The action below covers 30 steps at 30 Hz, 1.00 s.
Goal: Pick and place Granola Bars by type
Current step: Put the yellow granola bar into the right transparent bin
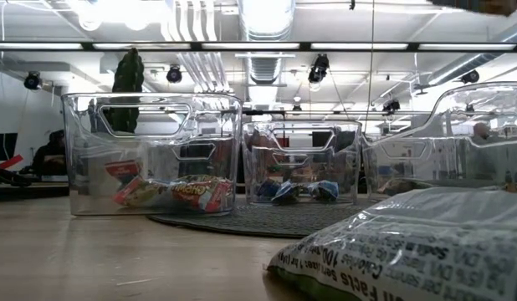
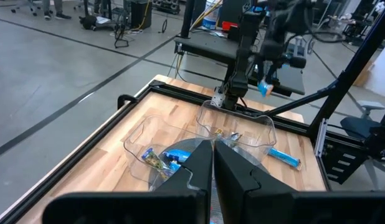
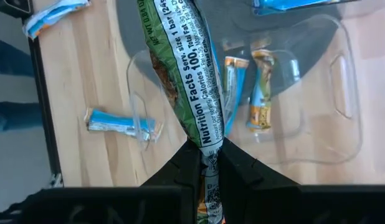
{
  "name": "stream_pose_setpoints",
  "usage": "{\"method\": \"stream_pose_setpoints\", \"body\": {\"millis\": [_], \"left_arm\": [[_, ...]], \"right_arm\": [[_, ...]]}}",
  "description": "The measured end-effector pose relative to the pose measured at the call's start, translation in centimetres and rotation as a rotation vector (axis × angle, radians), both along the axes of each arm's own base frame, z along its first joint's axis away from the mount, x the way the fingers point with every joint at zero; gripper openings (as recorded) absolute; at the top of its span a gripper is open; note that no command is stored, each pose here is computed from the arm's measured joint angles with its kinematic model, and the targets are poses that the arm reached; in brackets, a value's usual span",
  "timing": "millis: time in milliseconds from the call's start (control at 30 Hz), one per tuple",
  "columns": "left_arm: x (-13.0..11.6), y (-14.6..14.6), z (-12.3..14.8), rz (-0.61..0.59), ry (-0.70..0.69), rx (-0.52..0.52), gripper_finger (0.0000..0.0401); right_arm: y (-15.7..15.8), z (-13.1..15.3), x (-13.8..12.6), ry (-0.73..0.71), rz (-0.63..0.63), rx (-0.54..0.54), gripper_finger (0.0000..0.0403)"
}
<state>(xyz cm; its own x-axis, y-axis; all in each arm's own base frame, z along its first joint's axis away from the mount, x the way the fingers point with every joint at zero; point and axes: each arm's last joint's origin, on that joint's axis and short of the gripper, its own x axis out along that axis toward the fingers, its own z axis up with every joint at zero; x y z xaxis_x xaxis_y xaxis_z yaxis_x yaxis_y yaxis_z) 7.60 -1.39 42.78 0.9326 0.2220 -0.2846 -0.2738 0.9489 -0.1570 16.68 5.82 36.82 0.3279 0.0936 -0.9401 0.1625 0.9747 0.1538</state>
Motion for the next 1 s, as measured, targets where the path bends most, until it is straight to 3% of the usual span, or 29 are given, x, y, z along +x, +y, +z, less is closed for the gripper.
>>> {"method": "stream_pose_setpoints", "body": {"millis": [333,633,1000], "left_arm": [[0.0,0.0,0.0,0.000,0.000,-0.001,0.0000],[0.0,0.0,0.0,0.001,-0.001,-0.003,0.0000],[0.0,0.0,0.0,0.002,-0.002,-0.007,0.0000]], "right_arm": [[0.0,-5.2,0.2,0.057,-0.083,0.034,0.0028],[0.7,-9.8,1.4,0.103,-0.088,0.130,0.0028],[0.9,-11.7,1.9,0.144,-0.071,0.111,0.0054]]}}
